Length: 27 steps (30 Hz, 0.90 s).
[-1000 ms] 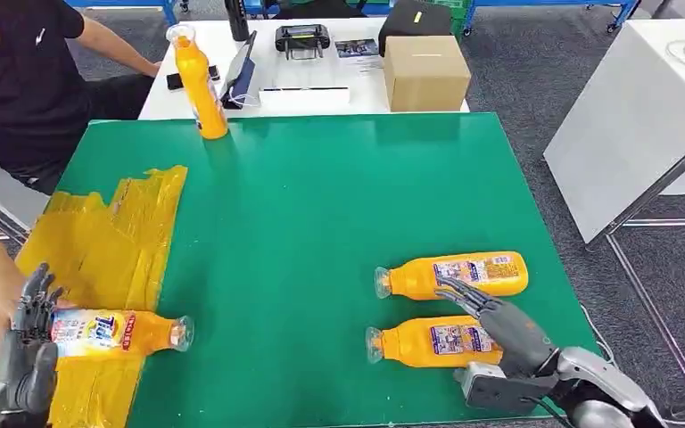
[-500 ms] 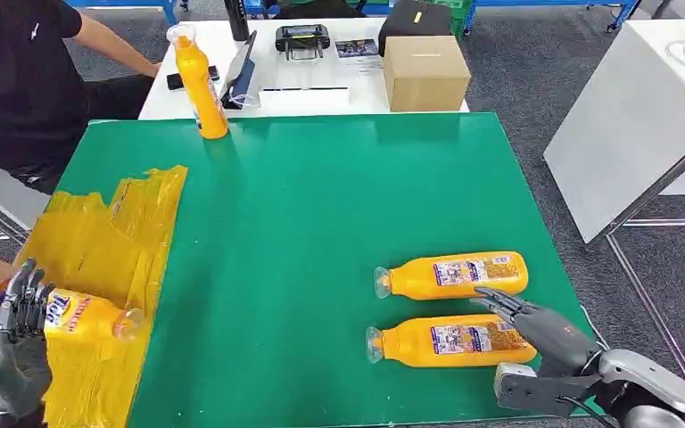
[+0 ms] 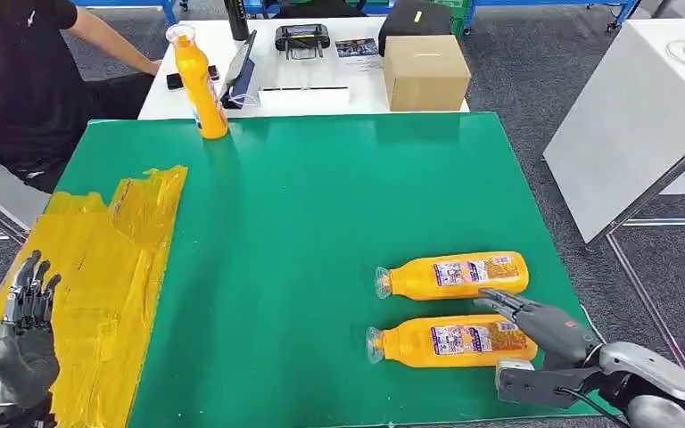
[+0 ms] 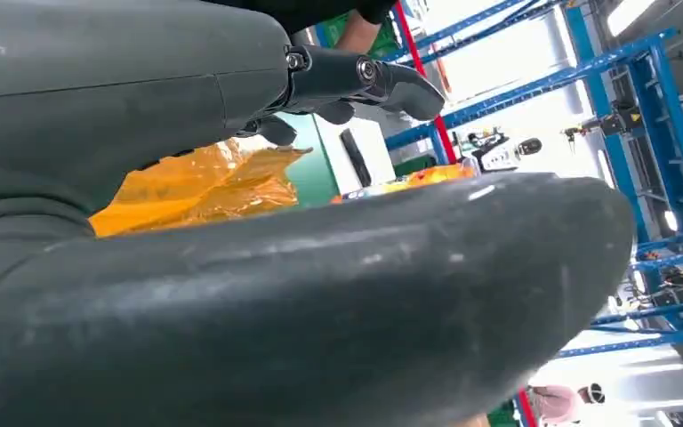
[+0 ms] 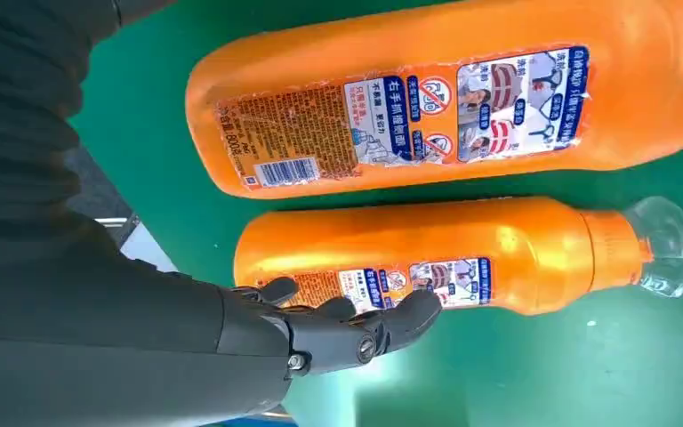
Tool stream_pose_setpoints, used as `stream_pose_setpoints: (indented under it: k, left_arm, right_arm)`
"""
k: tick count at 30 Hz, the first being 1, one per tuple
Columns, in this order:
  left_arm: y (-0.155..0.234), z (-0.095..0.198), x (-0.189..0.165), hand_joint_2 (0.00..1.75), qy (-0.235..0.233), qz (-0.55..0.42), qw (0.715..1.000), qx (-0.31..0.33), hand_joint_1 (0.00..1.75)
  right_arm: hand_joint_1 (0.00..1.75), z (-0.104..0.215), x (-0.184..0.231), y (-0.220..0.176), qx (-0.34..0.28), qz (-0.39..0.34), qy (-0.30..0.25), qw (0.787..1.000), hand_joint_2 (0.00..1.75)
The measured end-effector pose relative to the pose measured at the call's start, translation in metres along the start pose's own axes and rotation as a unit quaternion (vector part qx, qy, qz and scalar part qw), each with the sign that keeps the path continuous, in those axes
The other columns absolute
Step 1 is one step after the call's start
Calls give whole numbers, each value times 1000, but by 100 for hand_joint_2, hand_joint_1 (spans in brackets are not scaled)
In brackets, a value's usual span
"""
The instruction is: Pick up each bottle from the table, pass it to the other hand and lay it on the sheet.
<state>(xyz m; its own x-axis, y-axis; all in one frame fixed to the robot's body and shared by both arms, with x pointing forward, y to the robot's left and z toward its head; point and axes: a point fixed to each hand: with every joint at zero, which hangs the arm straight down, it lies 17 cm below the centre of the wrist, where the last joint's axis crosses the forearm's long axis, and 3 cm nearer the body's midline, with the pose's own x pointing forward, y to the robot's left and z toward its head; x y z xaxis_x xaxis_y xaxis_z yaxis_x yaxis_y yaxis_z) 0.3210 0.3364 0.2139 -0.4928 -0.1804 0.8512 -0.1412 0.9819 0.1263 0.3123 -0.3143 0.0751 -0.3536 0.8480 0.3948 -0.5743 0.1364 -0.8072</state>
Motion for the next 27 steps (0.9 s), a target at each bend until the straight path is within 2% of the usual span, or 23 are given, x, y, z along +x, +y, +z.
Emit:
stream_pose_setpoints:
  k: [14, 27]
  left_arm:
    - [-7, -6, 1, 0, -3, 11, 1000, -5, 0]
    - [-19, -18, -1, 0, -6, 30, 999, -12, 0]
  right_arm:
    - [0, -8, -11, 5, 15, 18, 19, 1000, 175]
    - [0, -30, -22, 49, 71, 37, 34, 996, 175]
